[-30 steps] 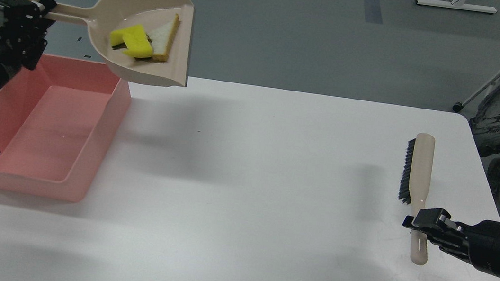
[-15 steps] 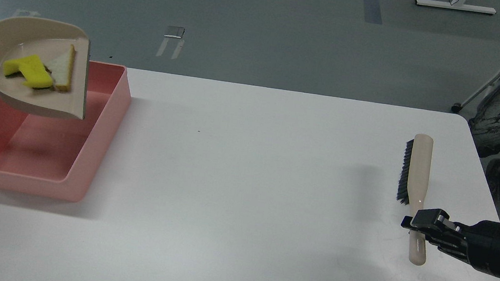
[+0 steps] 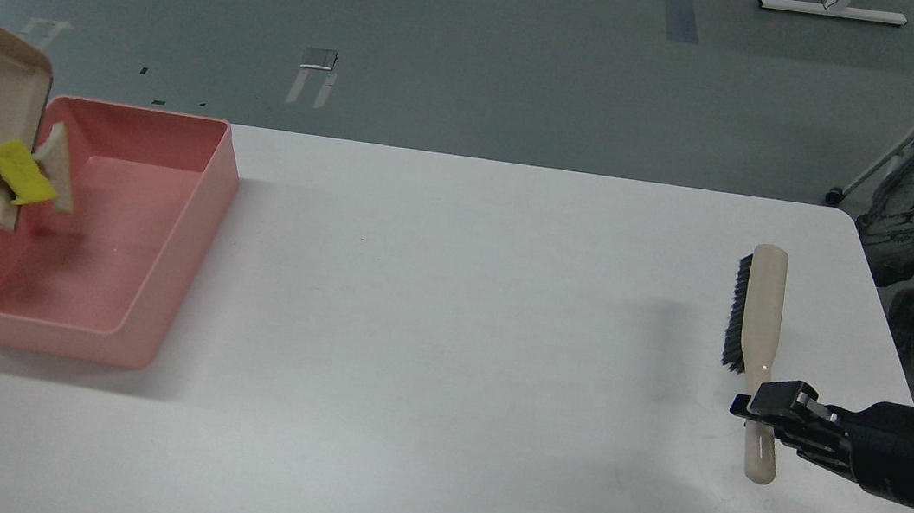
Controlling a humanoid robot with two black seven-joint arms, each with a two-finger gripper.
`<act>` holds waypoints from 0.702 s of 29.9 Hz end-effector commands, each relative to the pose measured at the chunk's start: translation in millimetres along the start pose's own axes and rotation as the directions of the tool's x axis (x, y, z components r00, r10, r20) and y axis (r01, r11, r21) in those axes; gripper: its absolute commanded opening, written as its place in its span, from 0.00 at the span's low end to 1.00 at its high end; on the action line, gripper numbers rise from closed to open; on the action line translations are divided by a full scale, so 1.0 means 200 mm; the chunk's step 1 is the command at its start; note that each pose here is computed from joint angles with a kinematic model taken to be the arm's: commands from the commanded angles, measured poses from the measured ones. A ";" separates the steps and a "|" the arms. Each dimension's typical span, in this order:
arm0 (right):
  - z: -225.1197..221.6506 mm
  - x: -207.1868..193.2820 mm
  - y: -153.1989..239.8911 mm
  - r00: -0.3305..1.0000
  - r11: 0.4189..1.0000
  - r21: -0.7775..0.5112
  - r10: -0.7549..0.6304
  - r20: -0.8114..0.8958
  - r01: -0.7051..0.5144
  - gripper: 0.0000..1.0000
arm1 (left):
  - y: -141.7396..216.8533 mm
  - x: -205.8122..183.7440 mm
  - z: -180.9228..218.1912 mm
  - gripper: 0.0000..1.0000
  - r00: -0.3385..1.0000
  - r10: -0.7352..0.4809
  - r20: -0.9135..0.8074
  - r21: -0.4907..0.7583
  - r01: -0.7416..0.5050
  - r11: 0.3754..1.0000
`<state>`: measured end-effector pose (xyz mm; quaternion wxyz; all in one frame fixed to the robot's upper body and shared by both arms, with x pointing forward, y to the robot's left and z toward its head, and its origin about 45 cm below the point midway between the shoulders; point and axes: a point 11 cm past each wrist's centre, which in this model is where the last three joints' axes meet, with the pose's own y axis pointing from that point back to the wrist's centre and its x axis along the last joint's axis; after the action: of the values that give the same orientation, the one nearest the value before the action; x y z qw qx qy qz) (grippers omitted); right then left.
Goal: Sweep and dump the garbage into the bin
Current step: 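Lift the dustpan with the left gripper and tip it over the pink bin, then lower the empty dustpan back onto the table with the left gripper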
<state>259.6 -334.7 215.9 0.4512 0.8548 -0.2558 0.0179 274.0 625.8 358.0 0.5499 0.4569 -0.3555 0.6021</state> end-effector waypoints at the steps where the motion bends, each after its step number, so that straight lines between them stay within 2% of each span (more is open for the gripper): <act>1: 0.00 -0.01 -0.01 1.000 1.000 0.002 -0.005 0.000 0.005 0.00 | 0.00 0.06 0.02 0.00 0.999 0.026 0.031 -0.006 -0.026 1.000; 6: -0.01 -0.01 -0.02 1.000 1.000 0.007 -0.011 -0.002 0.011 0.00 | -0.05 0.13 0.08 0.00 0.987 0.057 -0.148 -0.037 -0.064 0.997; 10: -0.02 -0.02 -0.03 1.000 1.000 0.010 -0.014 -0.002 0.014 0.00 | -0.10 0.24 0.17 0.00 0.873 0.070 -0.483 -0.103 -0.136 0.985; 13: -0.02 -0.02 -0.03 1.000 1.000 0.011 -0.014 -0.002 0.014 0.00 | -0.15 0.29 0.28 0.00 0.796 0.050 -0.604 -0.169 -0.189 0.967; 16: -0.02 -0.02 -0.03 1.000 1.000 0.013 -0.014 -0.004 0.014 0.00 | -0.24 0.18 0.43 0.00 0.733 -0.022 -0.680 -0.216 -0.171 0.961; 21: 0.00 -0.03 -0.04 1.000 1.000 0.009 -0.019 0.000 0.019 0.00 | -0.34 -0.15 0.70 0.00 0.635 -0.161 -0.756 -0.289 -0.103 0.952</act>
<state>259.3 -328.5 210.7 0.4475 0.8590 -0.2482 0.0165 350.5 532.2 395.7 0.7004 0.0899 -0.1977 0.6799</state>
